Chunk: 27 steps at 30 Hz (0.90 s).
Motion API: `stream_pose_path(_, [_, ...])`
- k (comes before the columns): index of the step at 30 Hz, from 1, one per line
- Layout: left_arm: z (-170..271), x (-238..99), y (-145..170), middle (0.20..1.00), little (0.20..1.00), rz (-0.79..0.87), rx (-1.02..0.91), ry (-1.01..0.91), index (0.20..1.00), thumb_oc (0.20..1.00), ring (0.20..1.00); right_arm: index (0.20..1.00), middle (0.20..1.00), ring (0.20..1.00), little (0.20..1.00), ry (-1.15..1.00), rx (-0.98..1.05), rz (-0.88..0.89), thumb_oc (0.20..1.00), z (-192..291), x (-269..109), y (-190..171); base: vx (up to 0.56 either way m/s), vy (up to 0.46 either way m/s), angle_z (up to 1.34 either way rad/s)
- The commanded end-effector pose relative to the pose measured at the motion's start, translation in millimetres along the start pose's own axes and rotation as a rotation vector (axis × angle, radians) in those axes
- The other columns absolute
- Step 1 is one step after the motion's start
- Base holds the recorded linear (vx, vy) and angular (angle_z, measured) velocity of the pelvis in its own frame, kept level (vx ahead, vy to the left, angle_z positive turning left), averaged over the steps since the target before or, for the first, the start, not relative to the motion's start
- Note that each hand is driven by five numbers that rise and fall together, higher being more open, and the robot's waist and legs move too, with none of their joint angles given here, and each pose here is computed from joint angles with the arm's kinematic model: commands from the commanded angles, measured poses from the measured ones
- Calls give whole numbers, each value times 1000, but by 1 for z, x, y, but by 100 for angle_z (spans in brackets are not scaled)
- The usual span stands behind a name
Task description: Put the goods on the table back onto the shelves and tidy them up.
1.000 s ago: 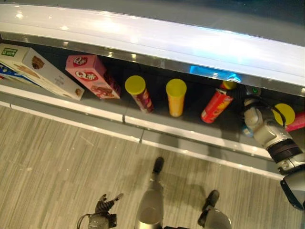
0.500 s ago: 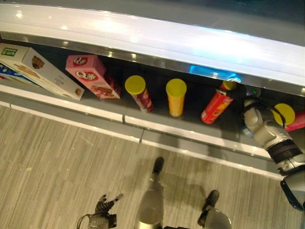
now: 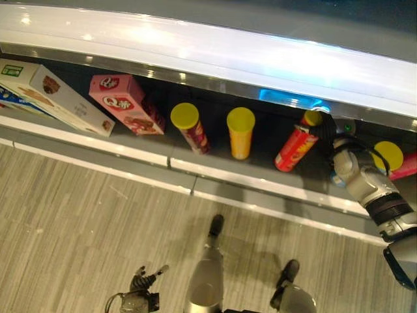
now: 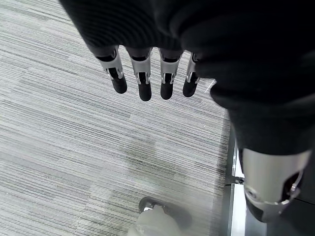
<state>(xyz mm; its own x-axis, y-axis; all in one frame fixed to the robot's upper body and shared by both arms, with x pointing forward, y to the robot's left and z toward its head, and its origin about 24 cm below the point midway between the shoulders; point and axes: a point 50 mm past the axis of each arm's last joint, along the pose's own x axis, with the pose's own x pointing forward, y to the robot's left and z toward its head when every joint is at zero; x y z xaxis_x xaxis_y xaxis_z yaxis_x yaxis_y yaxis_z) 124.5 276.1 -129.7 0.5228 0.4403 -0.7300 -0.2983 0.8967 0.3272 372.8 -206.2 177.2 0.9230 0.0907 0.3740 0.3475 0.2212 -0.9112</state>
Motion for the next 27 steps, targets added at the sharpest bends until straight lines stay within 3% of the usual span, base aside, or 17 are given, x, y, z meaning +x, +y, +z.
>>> stream_pose_path(1, [-6,0,17,1000,1000,59,48,22,1000,1000,1000,200,200,200,200,-99,13,-107,200,18,7,-19,0,0,0])
stream_pose_path(27, [-5,1,18,1000,1000,75,32,22,1000,1000,1000,200,200,200,200,-192,-1,-264,200,33,4,-51,0,0,0])
